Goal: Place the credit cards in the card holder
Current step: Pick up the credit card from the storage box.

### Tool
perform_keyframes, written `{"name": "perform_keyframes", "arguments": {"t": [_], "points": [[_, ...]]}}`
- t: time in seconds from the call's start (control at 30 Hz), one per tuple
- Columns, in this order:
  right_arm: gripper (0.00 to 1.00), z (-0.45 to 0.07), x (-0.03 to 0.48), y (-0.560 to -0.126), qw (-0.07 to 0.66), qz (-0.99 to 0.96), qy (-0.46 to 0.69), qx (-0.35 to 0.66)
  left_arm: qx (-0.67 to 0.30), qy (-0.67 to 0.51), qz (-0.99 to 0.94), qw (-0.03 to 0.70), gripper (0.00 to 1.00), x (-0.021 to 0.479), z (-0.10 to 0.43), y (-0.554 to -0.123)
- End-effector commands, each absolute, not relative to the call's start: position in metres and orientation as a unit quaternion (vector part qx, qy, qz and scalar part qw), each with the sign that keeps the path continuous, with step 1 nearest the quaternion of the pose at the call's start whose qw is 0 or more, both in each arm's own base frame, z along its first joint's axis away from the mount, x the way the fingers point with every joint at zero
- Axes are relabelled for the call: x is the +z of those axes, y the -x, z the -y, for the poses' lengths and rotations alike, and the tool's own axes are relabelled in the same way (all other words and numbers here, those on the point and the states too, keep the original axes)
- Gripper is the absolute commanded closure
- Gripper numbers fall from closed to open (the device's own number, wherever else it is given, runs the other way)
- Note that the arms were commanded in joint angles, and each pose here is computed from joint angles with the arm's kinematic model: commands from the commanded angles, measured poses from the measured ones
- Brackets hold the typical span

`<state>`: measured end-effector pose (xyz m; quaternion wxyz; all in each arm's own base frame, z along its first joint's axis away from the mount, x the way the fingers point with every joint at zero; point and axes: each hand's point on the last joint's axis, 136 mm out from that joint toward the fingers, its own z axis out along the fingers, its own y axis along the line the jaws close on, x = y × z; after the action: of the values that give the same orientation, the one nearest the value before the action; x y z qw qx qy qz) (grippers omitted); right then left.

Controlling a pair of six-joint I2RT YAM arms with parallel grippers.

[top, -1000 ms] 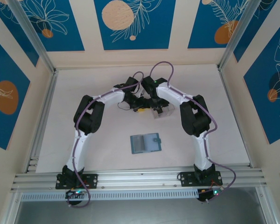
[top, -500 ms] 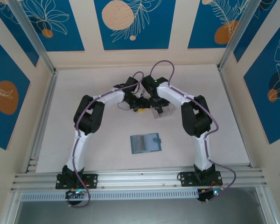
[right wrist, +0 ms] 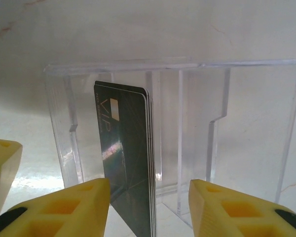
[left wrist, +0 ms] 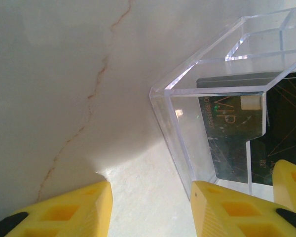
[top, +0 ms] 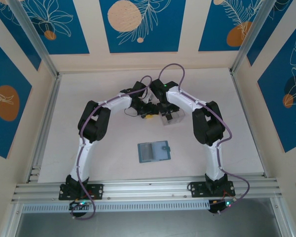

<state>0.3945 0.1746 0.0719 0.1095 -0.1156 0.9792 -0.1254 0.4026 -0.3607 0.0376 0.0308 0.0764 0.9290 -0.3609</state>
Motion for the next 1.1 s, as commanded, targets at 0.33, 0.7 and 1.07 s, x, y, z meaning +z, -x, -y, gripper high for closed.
{"name": "perform_keyframes", "arguments": {"t": [0.33,0.7,1.07], "points": [[0.55,-0.166,0.051,-0.397,0.095,-0.978,0.109,-0.148,-0.36,-0.087,-0.929,0.016,0.54,0.026,0.369,-0.394],[0.59,-0.156,0.062,-0.4,0.109,-0.974,0.104,-0.171,-0.359,-0.086,-0.929,0.015,0.54,0.024,0.368,-0.394],[0.63,-0.154,0.079,-0.4,0.124,-0.972,0.102,-0.173,-0.357,-0.085,-0.93,0.012,0.54,0.021,0.368,-0.393]]}}
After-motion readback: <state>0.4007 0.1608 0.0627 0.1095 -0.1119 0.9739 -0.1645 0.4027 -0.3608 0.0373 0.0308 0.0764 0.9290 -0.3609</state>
